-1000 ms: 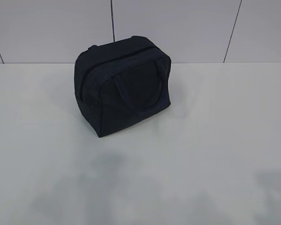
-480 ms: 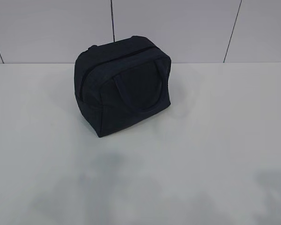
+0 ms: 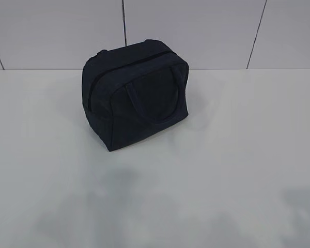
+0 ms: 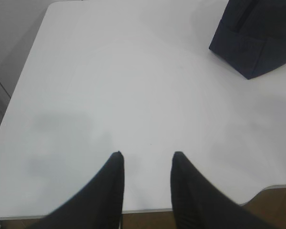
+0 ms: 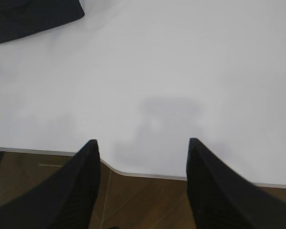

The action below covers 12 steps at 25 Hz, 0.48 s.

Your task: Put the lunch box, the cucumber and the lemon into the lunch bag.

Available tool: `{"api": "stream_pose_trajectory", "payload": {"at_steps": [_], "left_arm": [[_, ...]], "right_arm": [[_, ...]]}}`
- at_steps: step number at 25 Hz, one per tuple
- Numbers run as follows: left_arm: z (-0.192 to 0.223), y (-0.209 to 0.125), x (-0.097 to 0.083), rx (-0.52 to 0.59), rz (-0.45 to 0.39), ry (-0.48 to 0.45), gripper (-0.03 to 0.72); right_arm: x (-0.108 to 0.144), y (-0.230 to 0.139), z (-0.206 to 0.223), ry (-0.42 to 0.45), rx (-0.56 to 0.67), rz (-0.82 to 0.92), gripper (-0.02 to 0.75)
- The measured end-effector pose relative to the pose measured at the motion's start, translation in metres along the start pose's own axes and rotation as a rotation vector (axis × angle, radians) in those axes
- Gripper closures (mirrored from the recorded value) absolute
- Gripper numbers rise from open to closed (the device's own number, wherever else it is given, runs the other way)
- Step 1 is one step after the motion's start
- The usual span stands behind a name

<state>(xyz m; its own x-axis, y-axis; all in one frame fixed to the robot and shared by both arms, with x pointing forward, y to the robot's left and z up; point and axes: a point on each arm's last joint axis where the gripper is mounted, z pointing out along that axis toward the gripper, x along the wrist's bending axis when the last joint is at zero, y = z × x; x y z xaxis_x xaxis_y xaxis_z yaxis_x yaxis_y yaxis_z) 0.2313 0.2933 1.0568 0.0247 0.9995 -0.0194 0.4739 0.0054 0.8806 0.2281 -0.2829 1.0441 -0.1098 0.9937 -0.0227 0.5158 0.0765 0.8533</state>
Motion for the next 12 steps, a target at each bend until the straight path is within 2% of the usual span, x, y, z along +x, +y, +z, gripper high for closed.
{"api": "stream_pose_trajectory", "payload": {"at_steps": [12], "left_arm": [[0.0,0.0,0.0,0.0,0.0,0.0,0.453]], "right_arm": [[0.0,0.0,0.0,0.0,0.0,0.0,0.305]]}}
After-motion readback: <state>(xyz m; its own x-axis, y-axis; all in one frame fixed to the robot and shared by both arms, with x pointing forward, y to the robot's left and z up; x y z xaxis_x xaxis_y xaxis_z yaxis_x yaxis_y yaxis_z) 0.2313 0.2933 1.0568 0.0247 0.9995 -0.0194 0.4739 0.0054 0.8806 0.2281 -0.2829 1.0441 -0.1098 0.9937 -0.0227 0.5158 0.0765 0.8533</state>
